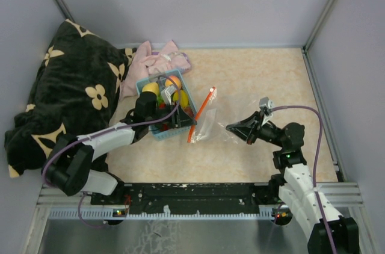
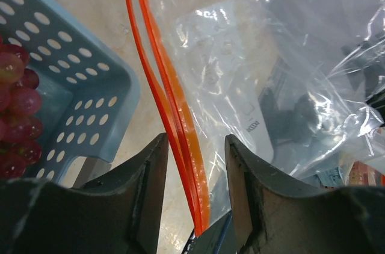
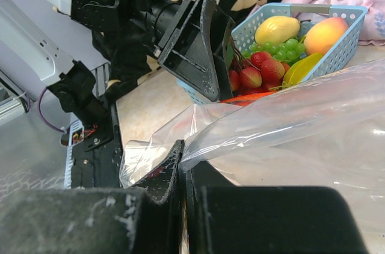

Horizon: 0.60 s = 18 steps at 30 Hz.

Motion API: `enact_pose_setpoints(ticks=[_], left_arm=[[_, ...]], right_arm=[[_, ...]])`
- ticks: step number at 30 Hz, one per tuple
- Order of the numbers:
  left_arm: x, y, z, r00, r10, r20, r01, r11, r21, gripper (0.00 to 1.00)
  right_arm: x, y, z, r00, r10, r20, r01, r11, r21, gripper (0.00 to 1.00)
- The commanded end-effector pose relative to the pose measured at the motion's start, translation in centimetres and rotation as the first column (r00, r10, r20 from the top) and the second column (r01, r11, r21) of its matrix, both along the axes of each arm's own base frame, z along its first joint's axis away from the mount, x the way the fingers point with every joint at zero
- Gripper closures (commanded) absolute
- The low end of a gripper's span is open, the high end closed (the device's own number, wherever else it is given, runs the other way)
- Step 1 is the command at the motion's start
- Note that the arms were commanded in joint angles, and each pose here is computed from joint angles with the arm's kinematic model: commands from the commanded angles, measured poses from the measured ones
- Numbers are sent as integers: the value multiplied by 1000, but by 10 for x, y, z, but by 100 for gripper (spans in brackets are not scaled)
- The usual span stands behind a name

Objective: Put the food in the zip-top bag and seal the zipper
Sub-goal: Open the zipper of the food storage bag.

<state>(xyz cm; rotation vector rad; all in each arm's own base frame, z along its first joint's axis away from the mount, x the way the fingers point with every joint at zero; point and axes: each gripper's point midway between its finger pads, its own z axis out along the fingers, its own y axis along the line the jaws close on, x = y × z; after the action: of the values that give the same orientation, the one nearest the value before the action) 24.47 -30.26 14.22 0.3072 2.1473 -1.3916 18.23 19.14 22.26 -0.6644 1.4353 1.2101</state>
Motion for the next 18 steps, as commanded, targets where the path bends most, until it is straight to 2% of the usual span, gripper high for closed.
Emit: enact_pose_setpoints(ticks=[1,8,14,18], left_arm=[[2,2,-11,1000,10,7,-10,999,52,47],[0,-3,0,1000,-14,16,14,1000,11,43],[-2,-7,12,999,-38,24,39,999,-25,47],[-3,-7,11,999,-44,21,44,999,-28,55]], right_arm=[[-4,2,27,994,16,105,-18,1000,23,100],[-4,3,27,994,29,103,-32,999,23,100],[-5,4,21,995,33,90,-35,999,21,100],[-3,4,20,996,29,87,-31,999,22,100]])
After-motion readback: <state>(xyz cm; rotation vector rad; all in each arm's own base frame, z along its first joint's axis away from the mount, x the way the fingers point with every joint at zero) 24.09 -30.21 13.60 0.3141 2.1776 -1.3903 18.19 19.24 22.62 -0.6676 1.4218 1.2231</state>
